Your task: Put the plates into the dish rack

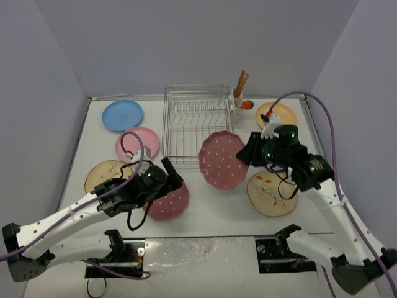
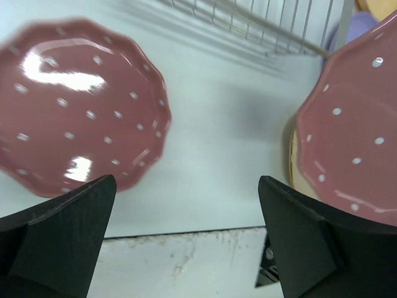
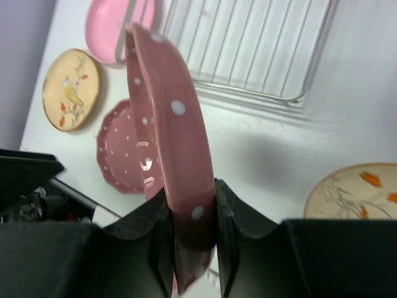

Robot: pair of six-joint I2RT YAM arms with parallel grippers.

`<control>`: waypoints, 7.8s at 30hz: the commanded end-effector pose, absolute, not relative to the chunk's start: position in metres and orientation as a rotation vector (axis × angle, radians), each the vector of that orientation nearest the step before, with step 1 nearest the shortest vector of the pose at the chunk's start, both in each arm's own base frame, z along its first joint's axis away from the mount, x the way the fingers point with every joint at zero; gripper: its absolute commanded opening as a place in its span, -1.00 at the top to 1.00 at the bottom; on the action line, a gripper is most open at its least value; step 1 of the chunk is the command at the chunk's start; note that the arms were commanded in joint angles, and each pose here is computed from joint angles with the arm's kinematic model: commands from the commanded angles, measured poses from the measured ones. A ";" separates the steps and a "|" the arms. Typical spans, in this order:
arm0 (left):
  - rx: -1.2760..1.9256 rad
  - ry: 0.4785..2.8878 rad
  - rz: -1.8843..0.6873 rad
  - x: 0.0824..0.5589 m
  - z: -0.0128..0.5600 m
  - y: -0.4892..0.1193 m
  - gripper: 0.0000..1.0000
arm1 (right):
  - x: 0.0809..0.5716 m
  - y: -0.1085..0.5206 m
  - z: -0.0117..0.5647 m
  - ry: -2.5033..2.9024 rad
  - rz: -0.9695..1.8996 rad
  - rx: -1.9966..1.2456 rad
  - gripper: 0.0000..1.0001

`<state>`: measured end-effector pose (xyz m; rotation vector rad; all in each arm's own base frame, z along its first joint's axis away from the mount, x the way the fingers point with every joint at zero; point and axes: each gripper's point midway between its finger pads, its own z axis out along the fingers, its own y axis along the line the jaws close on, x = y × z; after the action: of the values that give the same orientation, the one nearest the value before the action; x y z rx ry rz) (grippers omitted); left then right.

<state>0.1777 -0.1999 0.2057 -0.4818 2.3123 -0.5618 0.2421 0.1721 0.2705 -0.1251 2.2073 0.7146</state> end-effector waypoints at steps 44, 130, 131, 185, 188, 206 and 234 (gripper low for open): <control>-0.178 2.344 -0.057 0.211 0.175 -0.071 -0.94 | 0.562 0.160 0.318 1.849 -0.193 0.223 1.00; 0.810 2.755 0.097 0.152 0.025 -0.247 -0.05 | 0.275 0.115 0.291 1.895 0.420 0.080 -1.00; 0.813 2.760 0.106 0.151 0.022 -0.245 0.04 | 0.274 0.115 0.289 1.898 0.423 0.078 -1.00; 0.277 2.071 -1.127 0.172 0.407 -0.323 1.00 | 0.249 0.109 0.368 1.724 0.535 0.111 -1.00; 0.237 2.018 -1.191 0.199 0.427 -0.327 1.00 | 0.248 0.107 0.374 1.708 0.536 0.119 -1.00; 0.142 1.695 -1.395 0.379 0.492 -0.374 1.00 | 0.247 0.113 0.356 1.748 0.582 0.159 -1.00; 0.140 1.531 -1.631 0.490 0.484 -0.369 1.00 | 0.263 0.117 0.329 1.834 0.502 0.110 -1.00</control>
<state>0.5385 -0.3754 0.3183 -0.1124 1.9915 -1.4802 0.2513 0.1151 0.3212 0.1156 1.8670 0.5169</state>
